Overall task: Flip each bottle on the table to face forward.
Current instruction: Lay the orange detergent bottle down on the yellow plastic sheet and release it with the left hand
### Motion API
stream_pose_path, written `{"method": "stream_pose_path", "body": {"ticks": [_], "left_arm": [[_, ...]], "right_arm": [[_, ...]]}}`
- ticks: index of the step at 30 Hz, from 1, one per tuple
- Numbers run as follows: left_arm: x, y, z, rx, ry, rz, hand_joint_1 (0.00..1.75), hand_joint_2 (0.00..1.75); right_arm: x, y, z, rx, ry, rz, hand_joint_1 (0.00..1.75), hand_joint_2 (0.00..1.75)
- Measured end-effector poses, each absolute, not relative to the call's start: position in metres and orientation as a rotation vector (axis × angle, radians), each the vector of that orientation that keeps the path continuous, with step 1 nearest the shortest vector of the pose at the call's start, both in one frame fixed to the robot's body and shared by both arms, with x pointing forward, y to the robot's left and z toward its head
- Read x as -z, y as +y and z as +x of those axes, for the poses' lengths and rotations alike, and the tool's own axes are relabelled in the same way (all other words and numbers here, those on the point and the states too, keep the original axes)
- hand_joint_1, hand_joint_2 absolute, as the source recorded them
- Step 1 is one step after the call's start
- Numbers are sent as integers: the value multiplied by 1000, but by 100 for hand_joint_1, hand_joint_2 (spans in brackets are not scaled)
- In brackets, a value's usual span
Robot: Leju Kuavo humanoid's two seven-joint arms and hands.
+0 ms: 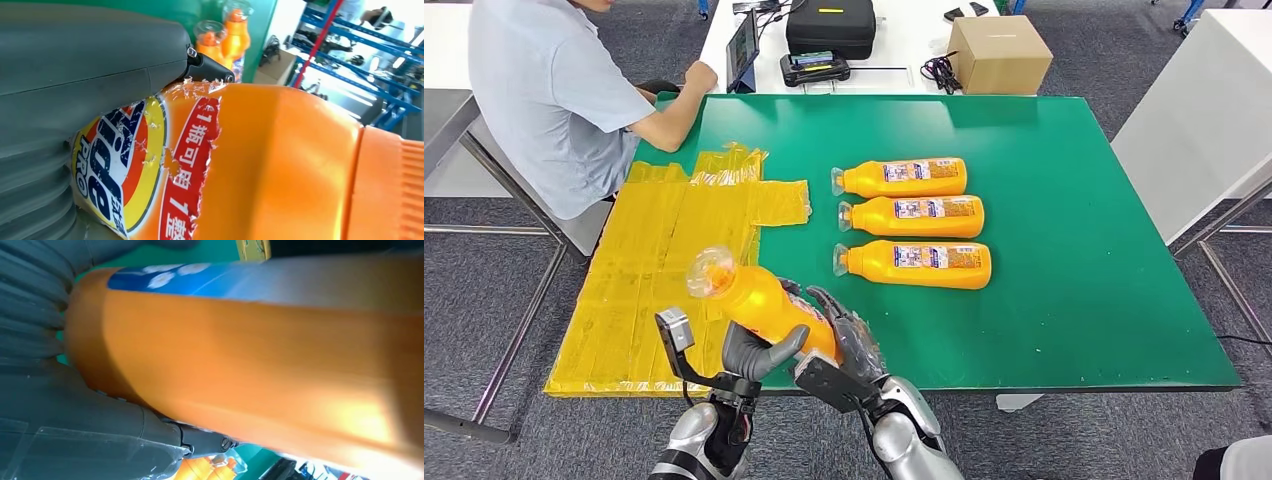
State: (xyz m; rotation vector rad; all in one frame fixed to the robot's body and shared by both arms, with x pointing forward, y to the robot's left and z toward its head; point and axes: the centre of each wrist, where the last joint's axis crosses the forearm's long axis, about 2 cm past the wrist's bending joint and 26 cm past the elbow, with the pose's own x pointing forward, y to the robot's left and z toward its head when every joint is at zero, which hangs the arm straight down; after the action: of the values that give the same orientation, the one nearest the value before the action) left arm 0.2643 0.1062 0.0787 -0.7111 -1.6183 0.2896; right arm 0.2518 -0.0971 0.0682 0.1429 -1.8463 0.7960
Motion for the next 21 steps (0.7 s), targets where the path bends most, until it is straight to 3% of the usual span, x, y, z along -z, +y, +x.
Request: {"method": "stream_pose_path", "body": {"ticks": [15, 18, 21], "left_arm": [[-88, 110, 261, -321, -1644, -770, 175, 175], [-91, 112, 262, -216, -1664, -637, 175, 175], [-99, 116, 266, 103, -1712, -273, 175, 175]], "right_arm": [[-59, -103, 255, -767, -1806, 160, 0, 175], [-55, -103, 252, -774, -1785, 152, 0, 175], [-47, -104, 242, -784, -1755, 150, 0, 175]]}}
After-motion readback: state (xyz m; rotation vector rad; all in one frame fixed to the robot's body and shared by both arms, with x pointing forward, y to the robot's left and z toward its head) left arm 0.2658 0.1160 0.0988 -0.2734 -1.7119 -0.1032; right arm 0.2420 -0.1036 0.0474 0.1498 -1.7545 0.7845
